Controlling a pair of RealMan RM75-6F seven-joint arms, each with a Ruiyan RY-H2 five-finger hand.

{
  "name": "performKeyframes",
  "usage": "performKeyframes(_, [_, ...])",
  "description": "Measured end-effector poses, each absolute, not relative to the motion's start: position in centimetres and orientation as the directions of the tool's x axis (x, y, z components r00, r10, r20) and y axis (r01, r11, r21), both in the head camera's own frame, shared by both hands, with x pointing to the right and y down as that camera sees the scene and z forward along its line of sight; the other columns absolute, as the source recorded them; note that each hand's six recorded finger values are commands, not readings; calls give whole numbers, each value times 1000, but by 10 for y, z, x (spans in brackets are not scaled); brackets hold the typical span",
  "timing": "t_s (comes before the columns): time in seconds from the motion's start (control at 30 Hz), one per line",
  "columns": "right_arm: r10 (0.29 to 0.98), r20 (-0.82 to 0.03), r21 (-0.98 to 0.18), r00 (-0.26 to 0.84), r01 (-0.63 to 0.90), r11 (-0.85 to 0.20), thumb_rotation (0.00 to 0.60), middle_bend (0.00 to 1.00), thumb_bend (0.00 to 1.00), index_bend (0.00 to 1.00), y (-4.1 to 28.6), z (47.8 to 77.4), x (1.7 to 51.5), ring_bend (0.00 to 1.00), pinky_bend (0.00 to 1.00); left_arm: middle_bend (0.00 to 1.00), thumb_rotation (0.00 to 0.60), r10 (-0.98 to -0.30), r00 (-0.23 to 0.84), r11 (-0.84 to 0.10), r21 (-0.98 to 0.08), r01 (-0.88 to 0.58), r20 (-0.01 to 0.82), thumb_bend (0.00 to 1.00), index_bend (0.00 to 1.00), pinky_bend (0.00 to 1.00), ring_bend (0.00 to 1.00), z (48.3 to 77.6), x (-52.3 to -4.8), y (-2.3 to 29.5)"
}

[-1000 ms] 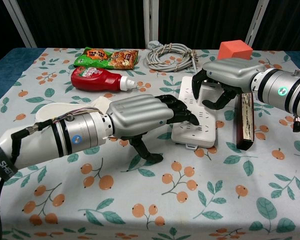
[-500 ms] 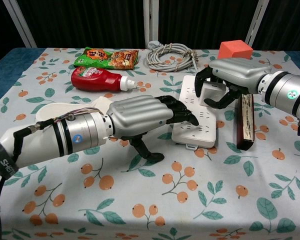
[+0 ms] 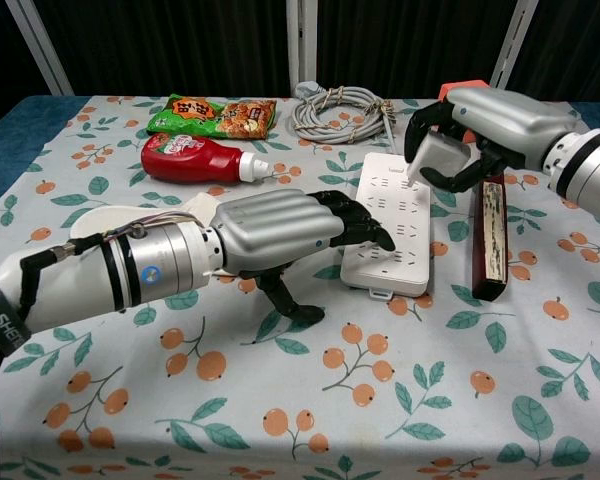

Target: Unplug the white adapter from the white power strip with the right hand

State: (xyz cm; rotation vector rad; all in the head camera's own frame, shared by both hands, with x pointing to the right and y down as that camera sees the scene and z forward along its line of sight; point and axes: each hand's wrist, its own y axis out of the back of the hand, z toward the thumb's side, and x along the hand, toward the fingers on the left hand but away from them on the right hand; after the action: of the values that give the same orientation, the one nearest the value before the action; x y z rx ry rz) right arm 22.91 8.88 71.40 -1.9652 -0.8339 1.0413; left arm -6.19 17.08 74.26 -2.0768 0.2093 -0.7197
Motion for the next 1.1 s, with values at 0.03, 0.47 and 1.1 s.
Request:
performKeyframes(0.03, [811,-370,-841,452,207,-500,600,701,579,927,87,710,232,519,439,144,600,-410,818,-576,-810,112,404,74,133,40,49,740,-62,169])
performKeyframes(0.47, [807,-534,-761,253,272,-589,600,477,512,445,83,716,295,299,333,143,600,-632,717,-461,-887,-40,295,74,133,39,49,690,-140,126])
performKeyframes(1.1, [846,-476,-796,242,291,-531,600,142,422,0,70,697,298,7,148,143,600,-918,320,-287,-951,-119,237,71,133,36,49,626,-313,103])
